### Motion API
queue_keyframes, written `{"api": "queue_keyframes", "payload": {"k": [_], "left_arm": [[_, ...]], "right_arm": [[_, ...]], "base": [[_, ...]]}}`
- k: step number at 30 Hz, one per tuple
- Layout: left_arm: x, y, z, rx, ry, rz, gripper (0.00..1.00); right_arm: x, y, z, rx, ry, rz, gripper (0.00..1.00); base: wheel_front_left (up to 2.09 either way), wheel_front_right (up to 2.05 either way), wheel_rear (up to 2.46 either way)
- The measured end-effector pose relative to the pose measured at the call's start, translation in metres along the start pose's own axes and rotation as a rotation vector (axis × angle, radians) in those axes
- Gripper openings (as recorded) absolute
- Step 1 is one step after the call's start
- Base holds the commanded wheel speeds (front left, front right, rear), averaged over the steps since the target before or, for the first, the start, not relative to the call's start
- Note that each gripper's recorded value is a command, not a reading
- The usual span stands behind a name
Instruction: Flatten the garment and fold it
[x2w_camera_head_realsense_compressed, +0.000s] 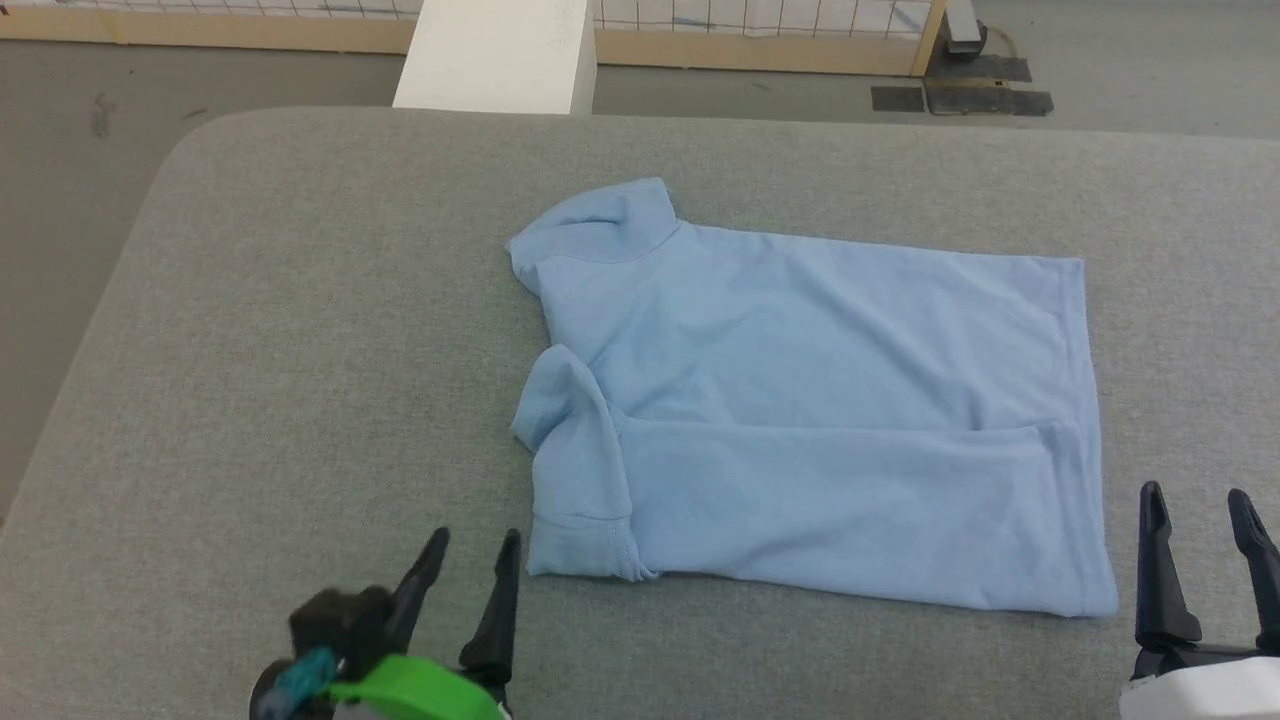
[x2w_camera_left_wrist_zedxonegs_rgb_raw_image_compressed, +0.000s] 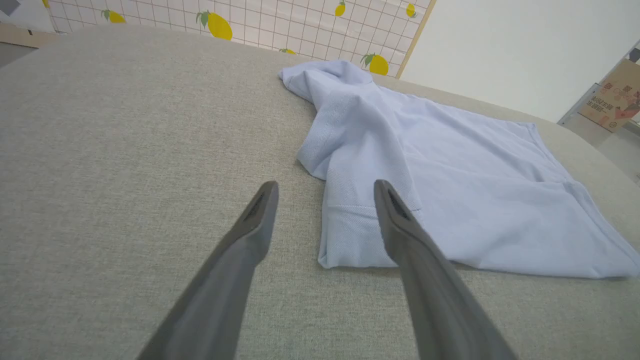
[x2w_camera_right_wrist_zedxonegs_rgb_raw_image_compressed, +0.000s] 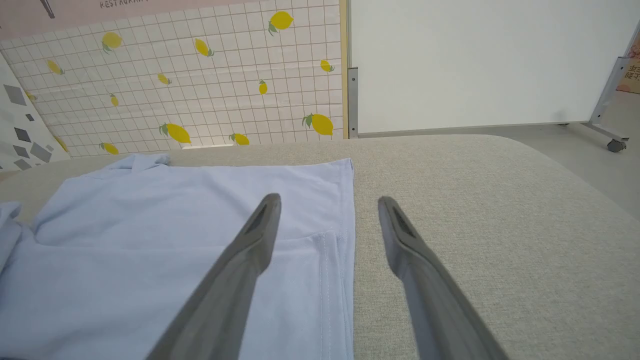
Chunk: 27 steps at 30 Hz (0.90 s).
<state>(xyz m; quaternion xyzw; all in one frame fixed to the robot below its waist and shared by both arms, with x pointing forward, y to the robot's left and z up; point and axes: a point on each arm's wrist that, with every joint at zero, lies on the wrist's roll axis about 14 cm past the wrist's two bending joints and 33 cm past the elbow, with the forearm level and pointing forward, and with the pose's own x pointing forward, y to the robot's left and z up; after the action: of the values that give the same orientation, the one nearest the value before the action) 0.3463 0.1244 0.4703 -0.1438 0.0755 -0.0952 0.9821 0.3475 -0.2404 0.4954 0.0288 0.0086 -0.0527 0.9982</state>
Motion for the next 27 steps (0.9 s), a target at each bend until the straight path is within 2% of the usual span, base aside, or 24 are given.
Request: {"api": "queue_keyframes", "payload": {"k": [9,17,23,24,25,27], "left_arm": [[0.034,-0.005,-0.038,0.042,0.312,-0.092,1.00],[0.042,-0.006,-0.082,-0.016,0.581,-0.117,1.00],[0.049,-0.017,-0.100,-0.126,0.744,-0.144,1.00],[0.050,-0.019,-0.101,-0.123,0.763,-0.154,0.52],[0.052,-0.021,-0.102,-0.118,0.774,-0.167,0.00],[0.054,-0.024,-0.105,-0.119,0.795,-0.182,0.00]], "right_arm": [[0.006,0.002,-0.012,0.017,0.036,-0.001,1.00],[0.005,-0.011,-0.021,0.017,0.064,-0.044,1.00],[0.004,-0.022,-0.028,0.018,0.087,-0.080,1.00],[0.003,-0.022,-0.029,0.017,0.089,-0.083,1.00],[0.003,-0.023,-0.031,0.017,0.092,-0.086,1.00],[0.003,-0.025,-0.033,0.018,0.099,-0.094,1.00]], "base": [[0.00,0.00,0.00],[0.00,0.00,0.00],[0.00,0.00,0.00],[0.00,0.00,0.00],[0.00,0.00,0.00],[0.00,0.00,0.00]]}}
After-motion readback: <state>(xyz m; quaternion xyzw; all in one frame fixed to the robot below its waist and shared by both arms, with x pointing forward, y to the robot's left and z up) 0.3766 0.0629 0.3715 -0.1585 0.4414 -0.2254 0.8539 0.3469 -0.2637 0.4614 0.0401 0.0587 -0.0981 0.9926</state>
